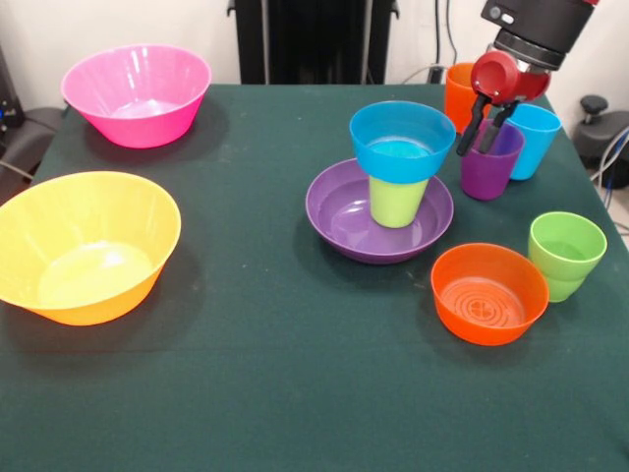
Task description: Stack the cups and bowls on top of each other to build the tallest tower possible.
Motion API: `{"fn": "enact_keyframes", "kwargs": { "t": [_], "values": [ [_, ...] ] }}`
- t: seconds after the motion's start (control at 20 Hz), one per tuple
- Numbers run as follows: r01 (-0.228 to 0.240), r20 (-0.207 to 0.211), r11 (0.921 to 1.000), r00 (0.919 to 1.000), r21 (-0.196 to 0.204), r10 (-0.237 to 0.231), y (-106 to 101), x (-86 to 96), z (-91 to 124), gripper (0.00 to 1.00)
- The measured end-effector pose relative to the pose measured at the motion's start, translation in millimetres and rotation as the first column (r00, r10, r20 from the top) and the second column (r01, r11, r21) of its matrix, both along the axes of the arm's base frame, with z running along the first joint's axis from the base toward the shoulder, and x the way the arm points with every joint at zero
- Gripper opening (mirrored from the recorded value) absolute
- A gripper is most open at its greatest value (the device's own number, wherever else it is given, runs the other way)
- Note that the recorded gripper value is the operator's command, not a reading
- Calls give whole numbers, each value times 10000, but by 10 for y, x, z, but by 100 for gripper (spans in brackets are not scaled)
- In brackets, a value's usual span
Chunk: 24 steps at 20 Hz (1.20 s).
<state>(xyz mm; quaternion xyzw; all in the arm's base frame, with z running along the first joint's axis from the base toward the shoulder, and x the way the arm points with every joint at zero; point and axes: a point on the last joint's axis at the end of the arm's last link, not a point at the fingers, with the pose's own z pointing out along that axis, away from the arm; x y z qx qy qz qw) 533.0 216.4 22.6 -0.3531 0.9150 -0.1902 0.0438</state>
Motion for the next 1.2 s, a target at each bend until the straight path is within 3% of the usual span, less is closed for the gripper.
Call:
{"fn": "enact_keyframes", "kwargs": {
  "t": [1.2],
  "values": [
    [-102, -48, 9999, 9999, 136, 103, 90, 46, -51, 100]
  ]
}}
